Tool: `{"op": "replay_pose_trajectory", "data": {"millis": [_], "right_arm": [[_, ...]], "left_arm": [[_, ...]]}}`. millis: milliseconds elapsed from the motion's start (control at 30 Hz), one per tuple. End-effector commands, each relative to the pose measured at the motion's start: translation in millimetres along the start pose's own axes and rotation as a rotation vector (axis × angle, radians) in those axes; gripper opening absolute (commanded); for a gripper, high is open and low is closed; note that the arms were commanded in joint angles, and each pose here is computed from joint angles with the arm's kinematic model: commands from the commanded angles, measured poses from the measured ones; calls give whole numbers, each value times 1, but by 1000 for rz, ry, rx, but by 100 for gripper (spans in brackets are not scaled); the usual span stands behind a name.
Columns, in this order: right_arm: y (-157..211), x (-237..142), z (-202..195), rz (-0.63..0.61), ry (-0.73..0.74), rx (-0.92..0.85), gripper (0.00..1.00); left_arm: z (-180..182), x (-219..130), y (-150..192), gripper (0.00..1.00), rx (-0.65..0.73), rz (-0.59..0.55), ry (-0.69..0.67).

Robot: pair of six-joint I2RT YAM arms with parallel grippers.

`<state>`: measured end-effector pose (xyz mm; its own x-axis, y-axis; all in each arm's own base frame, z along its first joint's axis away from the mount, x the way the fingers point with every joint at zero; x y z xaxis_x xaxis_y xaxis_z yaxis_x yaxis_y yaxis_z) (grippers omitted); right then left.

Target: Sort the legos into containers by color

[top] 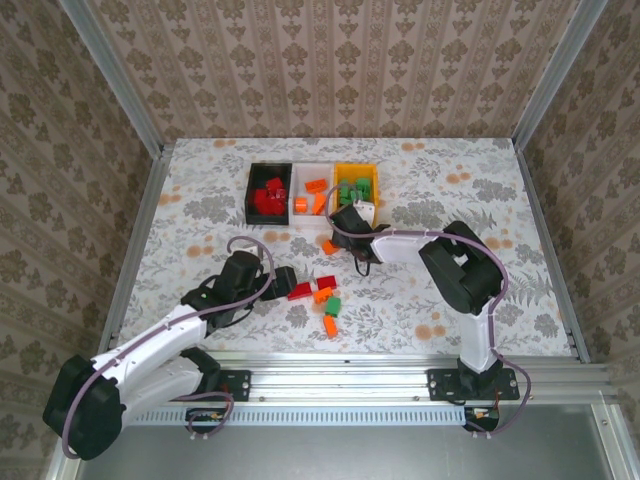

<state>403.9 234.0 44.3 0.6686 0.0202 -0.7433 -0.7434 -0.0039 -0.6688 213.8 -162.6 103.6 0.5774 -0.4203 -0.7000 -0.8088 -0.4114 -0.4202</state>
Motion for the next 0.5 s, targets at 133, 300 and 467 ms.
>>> {"op": "replay_pose_trajectory", "data": {"millis": [133,300,467], "right_arm": [[8,-5,1,-5,10,-44,59],[10,-6,-9,-14,39,-58,47],[4,-15,-12,-47,43,-82,27]], "left_arm": [[6,4,2,100,-7,2,-12],[5,5,2,100,-4,8,-9],[7,3,2,100,-4,5,-12]]}}
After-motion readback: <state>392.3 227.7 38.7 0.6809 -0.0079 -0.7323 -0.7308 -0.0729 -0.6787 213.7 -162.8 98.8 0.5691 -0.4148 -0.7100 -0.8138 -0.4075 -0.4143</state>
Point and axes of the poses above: each hand's point on the last joint's axis, 136 mm out from that joint toward the fingers, its own x axis out along the fingers, its own z axis along the line the jaws close on, y = z × x, the point moved 2 cm from there along -x, back along the fingers, and after that the axes turned 14 degrees about -x, right-handed, at the moved point
